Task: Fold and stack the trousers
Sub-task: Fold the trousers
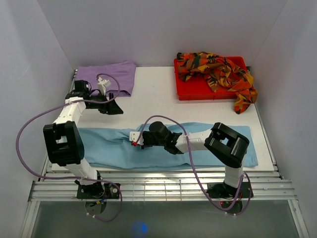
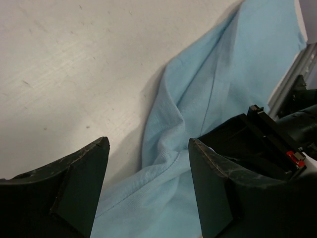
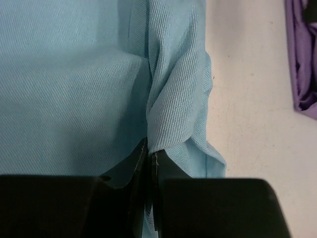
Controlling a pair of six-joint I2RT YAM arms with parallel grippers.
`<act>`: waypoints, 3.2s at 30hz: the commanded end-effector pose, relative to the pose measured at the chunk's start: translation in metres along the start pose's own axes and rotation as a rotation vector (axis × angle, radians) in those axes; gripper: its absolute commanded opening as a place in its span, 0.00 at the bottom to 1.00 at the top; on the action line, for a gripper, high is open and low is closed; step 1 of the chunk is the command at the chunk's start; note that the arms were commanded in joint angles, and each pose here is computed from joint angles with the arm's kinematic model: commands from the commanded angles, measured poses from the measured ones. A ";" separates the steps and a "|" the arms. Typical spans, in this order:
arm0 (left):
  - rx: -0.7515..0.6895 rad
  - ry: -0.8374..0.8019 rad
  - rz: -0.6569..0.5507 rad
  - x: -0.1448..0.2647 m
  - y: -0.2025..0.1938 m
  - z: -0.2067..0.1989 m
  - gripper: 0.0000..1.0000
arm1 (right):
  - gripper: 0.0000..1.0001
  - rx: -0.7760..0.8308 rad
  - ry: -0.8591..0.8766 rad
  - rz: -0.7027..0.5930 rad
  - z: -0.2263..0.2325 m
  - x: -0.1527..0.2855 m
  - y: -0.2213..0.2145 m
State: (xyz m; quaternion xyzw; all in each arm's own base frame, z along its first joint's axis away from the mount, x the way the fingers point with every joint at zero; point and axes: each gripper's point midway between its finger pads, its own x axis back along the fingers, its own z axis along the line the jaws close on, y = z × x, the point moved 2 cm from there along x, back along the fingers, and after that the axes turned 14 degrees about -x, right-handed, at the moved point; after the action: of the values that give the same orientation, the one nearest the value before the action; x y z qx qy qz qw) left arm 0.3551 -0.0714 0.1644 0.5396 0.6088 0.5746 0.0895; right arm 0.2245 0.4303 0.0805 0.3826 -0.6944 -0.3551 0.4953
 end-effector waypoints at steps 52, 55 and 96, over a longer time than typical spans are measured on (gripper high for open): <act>-0.318 0.194 0.196 -0.085 -0.009 0.034 0.00 | 0.74 -0.167 -0.025 0.265 0.014 0.098 -0.035; -0.313 0.218 0.211 -0.095 -0.011 0.050 0.00 | 0.70 -0.395 0.176 0.397 0.030 0.112 -0.065; -0.046 0.299 0.337 -0.121 -0.059 0.090 0.00 | 0.43 -0.261 0.279 0.270 0.045 -0.020 0.056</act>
State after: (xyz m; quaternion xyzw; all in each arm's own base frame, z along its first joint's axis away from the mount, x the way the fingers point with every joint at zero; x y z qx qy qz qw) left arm 0.4457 -0.1103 0.0394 0.5411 0.5128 0.6649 -0.0471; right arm 0.1541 0.4605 0.0847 0.2445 -0.5869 -0.2821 0.7185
